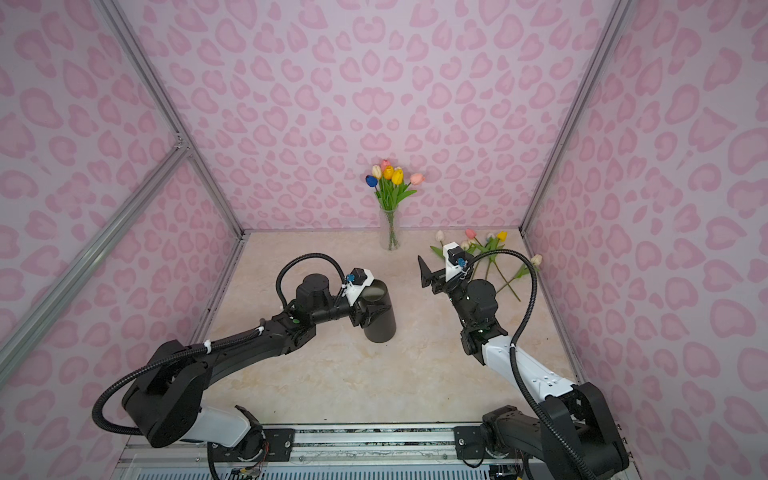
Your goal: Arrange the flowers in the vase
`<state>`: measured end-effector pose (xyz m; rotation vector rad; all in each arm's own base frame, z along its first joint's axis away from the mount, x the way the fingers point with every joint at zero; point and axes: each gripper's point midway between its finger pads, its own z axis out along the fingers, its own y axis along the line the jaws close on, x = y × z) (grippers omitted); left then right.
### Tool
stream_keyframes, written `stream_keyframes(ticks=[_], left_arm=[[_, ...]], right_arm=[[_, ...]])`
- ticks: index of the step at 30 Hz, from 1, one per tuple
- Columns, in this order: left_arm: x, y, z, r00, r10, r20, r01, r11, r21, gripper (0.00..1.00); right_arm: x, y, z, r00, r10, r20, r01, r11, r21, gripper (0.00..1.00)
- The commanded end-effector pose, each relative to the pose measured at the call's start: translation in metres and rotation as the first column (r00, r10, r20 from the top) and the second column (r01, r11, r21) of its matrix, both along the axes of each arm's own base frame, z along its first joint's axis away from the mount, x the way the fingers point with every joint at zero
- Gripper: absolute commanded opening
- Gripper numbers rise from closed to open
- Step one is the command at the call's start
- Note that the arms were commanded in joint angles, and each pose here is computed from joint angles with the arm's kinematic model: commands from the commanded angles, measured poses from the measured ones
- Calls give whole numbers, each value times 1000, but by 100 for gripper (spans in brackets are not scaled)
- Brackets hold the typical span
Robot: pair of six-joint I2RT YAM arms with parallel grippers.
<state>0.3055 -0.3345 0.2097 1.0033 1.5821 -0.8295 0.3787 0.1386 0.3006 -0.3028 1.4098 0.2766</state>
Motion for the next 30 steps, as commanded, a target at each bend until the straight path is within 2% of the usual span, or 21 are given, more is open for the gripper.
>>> stream_keyframes(ticks=[1,10,16,19,21,23,27,30], left_arm=[[16,-9,43,978,27,208,-5,995,-102,3],[27,-8,16,972,49,228,-52,999,5,3],[29,-9,9,979,57,195,-60,998,8,3],[28,-12,7,981,43,190,-45,999,6,3],[28,-12,10,980,52,190,-51,999,-11,6],[29,-13,8,982,52,180,-50,999,-17,11],[30,-16,7,985,47,163,-43,999,-30,14],[28,-13,9,984,57,171,-50,998,-45,12]], right_arm=[[0,-4,13,999,-21,41,19,999,27,96],[-2,-18,5,996,-85,15,85,996,5,96],[6,-43,14,985,-171,-17,172,983,64,96],[14,-50,23,977,-211,-25,211,977,25,95],[22,-62,22,964,-259,-67,261,965,24,96],[31,-68,11,958,-253,-136,260,965,38,94],[38,-69,-15,947,-228,-227,243,969,42,93],[41,-67,-28,939,-222,-264,237,971,26,93]])
